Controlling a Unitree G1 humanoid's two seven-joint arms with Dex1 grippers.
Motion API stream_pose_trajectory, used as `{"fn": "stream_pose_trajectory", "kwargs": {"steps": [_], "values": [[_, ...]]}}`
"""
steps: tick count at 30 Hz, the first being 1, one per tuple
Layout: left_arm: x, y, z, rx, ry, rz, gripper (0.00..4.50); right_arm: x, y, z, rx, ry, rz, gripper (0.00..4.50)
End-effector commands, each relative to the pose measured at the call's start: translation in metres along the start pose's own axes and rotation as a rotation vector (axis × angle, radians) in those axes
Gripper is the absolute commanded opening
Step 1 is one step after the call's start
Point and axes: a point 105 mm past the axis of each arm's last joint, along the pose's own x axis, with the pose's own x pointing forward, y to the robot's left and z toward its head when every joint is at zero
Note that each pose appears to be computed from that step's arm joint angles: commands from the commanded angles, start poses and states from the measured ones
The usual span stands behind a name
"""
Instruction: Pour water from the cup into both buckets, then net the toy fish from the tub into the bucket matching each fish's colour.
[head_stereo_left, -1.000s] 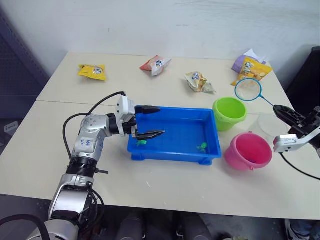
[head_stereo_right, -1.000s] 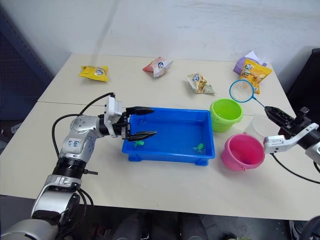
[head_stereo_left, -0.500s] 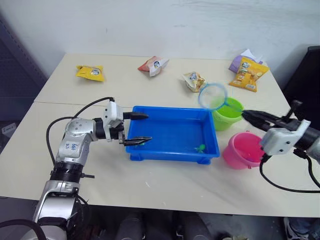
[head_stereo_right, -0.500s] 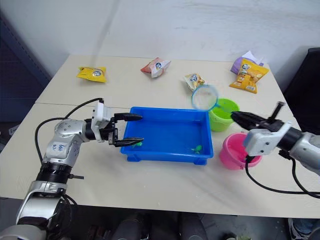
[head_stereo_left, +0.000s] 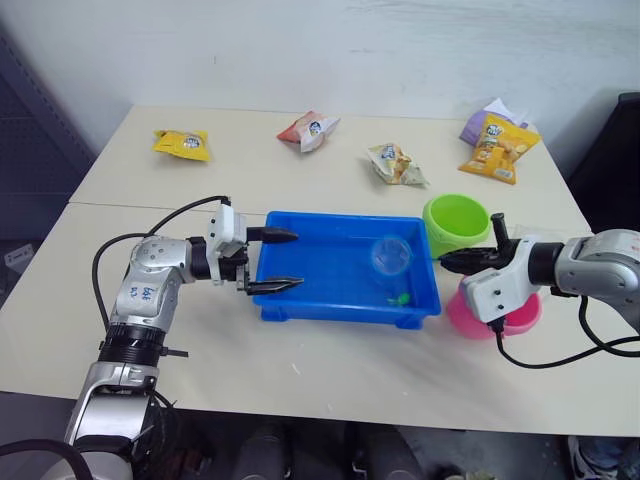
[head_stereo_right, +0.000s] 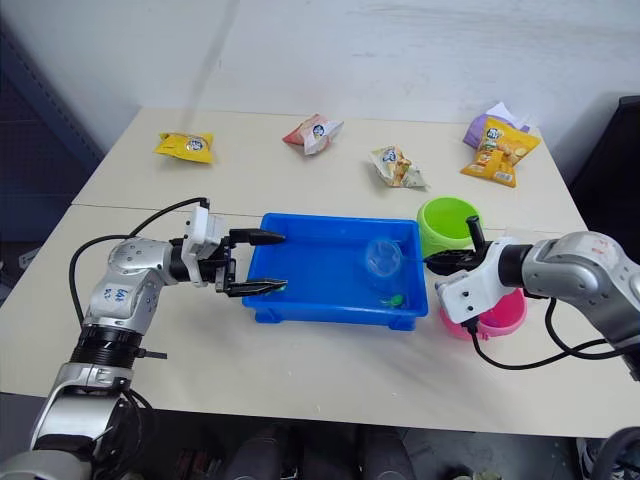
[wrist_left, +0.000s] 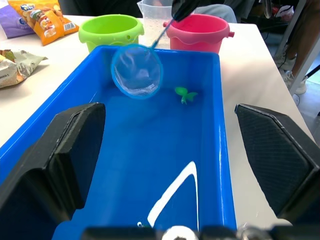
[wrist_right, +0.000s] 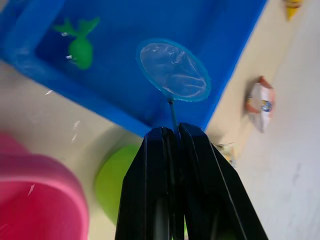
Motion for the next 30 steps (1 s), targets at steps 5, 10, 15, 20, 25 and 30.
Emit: {"fn": "stream_pose_trajectory", "kwargs": {"steps": [5,10,15,20,25,30], "values": [[0.002,0.004,0.007,0.040,-0.009,-0.039,4.46,0.006,-0.015,0.001,-0.049,0.073,0.053,0.00],[0.001,0.001,0.005,0.046,0.013,-0.067,4.46,0.004,-0.012,0.003,-0.054,0.093,0.118,0.00],[-0.001,0.000,0.005,0.045,0.015,-0.066,4.46,-0.003,-0.007,0.004,0.003,0.110,0.201,0.00],[-0.002,-0.001,0.003,0.040,0.013,-0.061,4.46,-0.008,-0.010,0.012,0.017,0.088,0.250,0.00],[-0.001,-0.001,0.004,0.034,-0.001,-0.052,4.46,-0.008,0.004,0.015,0.049,0.073,0.325,0.00],[-0.002,-0.002,0.003,0.032,-0.001,-0.044,4.46,0.000,0.002,0.024,0.224,-0.001,0.248,0.00]]}}
